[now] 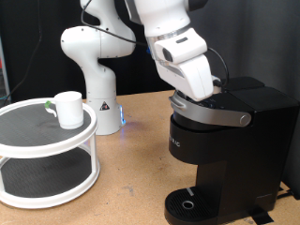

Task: Make a cup of coffee with the keurig machine

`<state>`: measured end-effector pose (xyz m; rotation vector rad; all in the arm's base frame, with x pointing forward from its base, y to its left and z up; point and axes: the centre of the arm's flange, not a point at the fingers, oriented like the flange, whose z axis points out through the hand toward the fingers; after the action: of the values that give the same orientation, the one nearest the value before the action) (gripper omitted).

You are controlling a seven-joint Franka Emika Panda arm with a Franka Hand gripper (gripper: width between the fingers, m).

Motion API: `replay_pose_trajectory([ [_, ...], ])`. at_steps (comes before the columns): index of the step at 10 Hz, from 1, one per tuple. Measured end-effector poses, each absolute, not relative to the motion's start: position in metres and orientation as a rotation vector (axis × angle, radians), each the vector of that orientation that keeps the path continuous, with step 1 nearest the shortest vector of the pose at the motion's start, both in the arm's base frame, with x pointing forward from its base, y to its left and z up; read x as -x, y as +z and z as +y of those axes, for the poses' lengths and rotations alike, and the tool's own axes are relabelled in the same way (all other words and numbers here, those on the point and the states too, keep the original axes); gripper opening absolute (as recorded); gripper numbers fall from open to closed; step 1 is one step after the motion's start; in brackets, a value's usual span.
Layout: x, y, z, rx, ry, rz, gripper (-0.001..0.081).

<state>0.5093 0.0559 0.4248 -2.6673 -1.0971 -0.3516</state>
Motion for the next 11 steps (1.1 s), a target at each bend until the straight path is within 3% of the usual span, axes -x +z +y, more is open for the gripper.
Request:
replay_pose_trajectory([
  [6,-0.482,0.420,0.029,2.630,-0.458,-1.168,0.0004],
  [11,-0.478,0.427,0.025,2.664,-0.295,-1.089,0.0004],
])
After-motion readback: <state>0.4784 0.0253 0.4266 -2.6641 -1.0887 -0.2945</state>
